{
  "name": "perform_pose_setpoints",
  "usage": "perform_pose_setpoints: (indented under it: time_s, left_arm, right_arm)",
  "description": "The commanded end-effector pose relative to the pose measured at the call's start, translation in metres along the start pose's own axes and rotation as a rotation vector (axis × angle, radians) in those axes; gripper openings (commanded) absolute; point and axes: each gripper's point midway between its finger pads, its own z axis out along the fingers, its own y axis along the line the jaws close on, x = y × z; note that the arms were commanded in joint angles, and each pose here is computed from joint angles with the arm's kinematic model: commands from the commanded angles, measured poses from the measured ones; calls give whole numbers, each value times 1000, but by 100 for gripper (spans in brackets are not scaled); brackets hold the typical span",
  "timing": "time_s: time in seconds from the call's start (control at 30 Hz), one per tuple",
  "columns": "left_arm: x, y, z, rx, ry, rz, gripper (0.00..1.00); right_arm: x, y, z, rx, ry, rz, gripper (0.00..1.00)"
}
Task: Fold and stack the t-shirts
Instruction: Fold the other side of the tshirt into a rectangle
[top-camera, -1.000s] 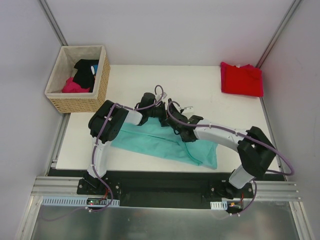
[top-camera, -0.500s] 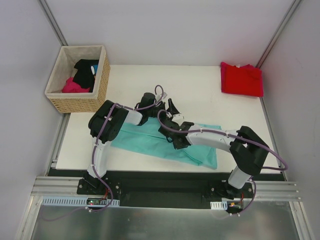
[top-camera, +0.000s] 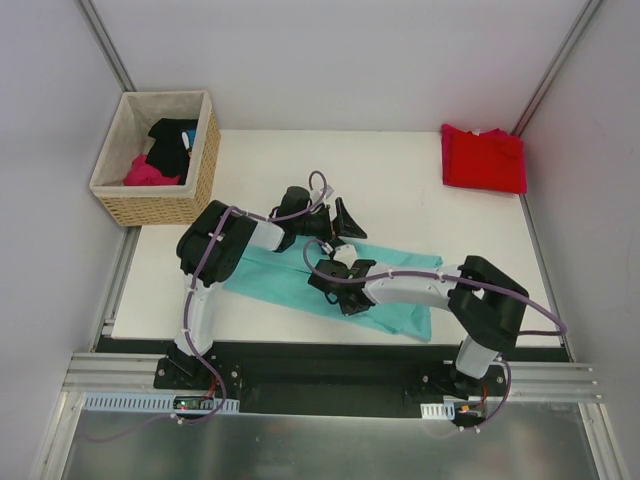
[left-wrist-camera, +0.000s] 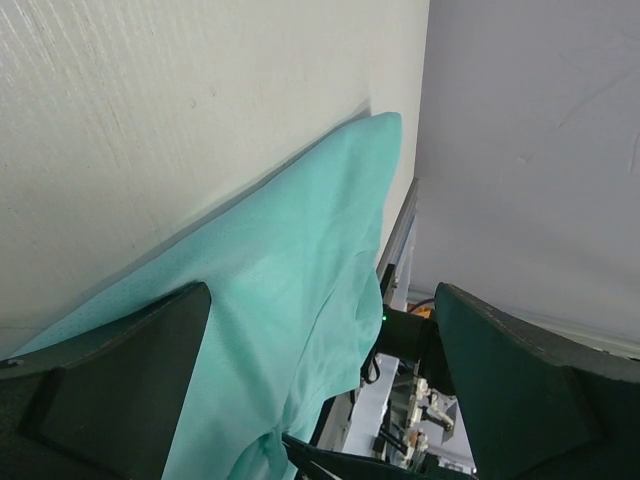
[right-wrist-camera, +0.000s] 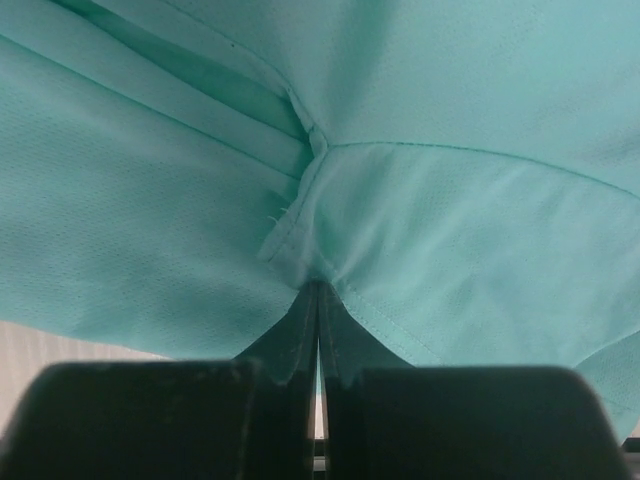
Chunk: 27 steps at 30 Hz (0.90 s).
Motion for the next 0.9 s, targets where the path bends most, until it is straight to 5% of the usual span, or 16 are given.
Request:
perform_pose_setpoints:
  time_s: [0.0, 0.27, 0.37, 0.4, 0.5, 0.7, 0.87]
  left_arm:
    - [4, 11, -8, -65, -2, 7, 99]
    - [-14, -107, -65, -89, -42, 264, 99]
    - [-12, -133, -99, -114, -73, 314, 99]
    - [-15, -133, -109, -132, -88, 321, 99]
    - [5, -115, -137, -238, -95, 321, 99]
    - [44, -71, -189, -410, -213, 287, 99]
    - [53, -73, -232, -408, -390, 286, 99]
  right_arm:
    - [-14, -14, -16, 47, -61, 11, 1]
    - [-79, -76, -93, 71, -262, 106, 1]
    - [-80, -105, -98, 108, -281, 153, 23]
    - [-81, -116, -99, 121, -284, 184, 47]
    - [-71, -131, -86, 134, -251, 236, 85]
    - [-50, -130, -47, 138, -163, 284, 94]
    - [-45, -122, -10, 224, -59, 257, 94]
